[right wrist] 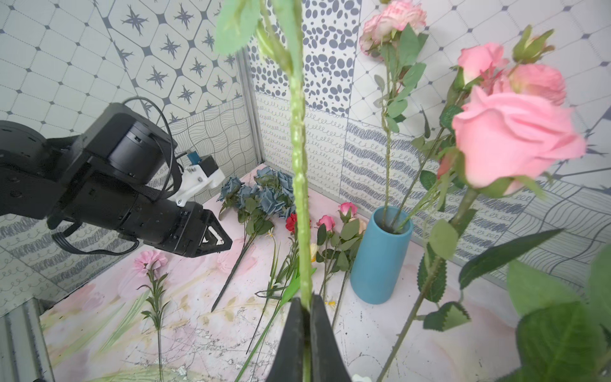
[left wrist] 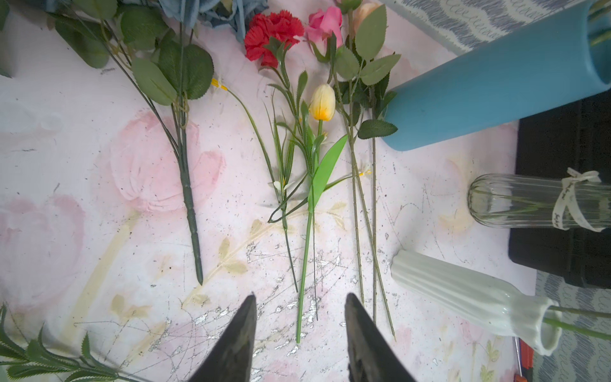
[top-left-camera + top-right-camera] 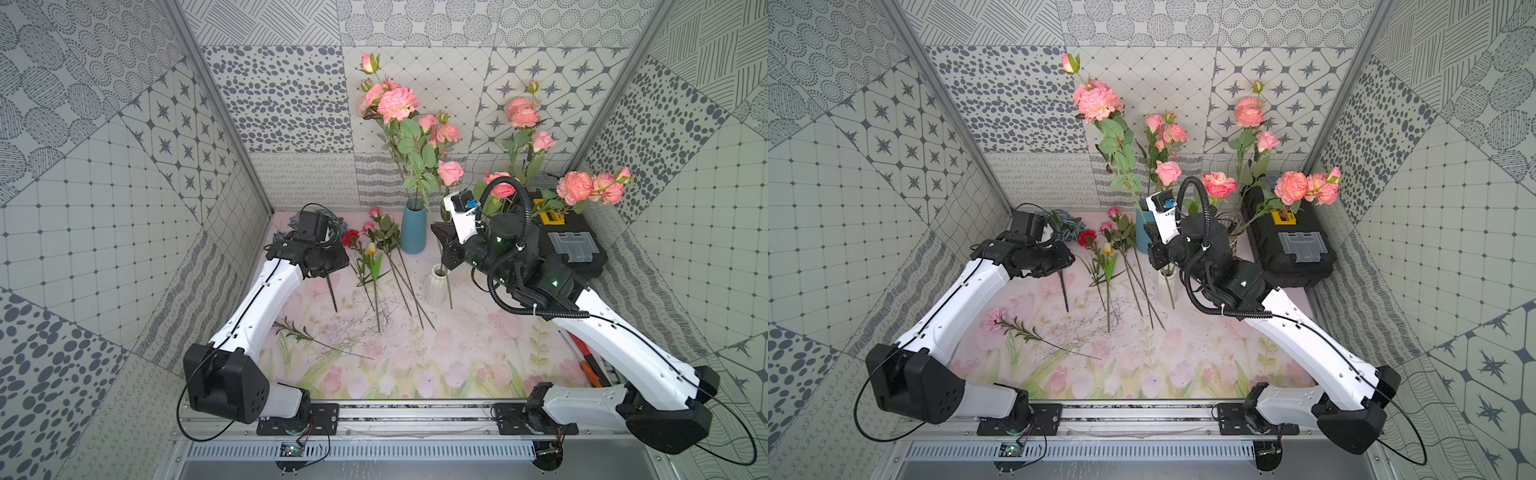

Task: Place the pink flowers into the vase
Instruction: Place the flower in the vase.

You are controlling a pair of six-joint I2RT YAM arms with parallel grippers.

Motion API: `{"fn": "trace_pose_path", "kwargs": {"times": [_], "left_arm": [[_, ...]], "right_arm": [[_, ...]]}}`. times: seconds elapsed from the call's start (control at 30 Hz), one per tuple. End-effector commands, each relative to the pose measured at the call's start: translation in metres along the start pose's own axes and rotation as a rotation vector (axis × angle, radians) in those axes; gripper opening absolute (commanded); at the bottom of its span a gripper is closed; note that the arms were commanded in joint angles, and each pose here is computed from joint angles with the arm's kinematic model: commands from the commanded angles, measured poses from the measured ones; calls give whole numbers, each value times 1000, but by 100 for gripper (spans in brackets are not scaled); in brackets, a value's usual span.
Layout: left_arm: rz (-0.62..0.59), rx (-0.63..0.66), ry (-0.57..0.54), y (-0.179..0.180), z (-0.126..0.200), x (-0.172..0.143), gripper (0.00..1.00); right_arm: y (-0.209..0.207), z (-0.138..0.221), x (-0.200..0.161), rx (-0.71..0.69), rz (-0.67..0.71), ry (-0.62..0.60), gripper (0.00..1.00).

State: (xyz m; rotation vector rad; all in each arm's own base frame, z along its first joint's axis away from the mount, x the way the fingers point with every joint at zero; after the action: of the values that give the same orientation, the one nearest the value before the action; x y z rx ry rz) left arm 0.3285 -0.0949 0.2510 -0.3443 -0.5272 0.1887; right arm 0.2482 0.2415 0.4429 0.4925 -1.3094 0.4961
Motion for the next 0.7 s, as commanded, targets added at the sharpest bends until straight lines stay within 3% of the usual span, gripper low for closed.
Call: {"fn": "trace_pose_path", "kwargs": {"times": [0.0, 0.33, 0.67], "left_arm": [[-6, -52, 62, -4, -10, -6, 43], [61, -169, 149, -13, -41, -23, 42], [-4, -182, 216, -42, -64, -44, 42]], "right_arm": [[-3, 22, 31, -28, 24, -120, 0], [-10, 35, 48, -84, 50, -183, 0], [-7, 34, 62, -71, 35, -298, 0]]}}
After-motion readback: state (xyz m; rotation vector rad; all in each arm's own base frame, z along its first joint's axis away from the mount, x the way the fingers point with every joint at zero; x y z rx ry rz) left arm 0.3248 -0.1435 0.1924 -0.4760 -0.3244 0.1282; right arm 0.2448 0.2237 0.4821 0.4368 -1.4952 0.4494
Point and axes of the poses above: each gripper's point midway between its finger pads, its own z axis back along the fingers, its own y axis along the line the jaws close on, x = y × z, the point moved 5 cm from there along z, back along the fingers, and after that the axes turned 4 degrees about -z, right-handed, at the moved point
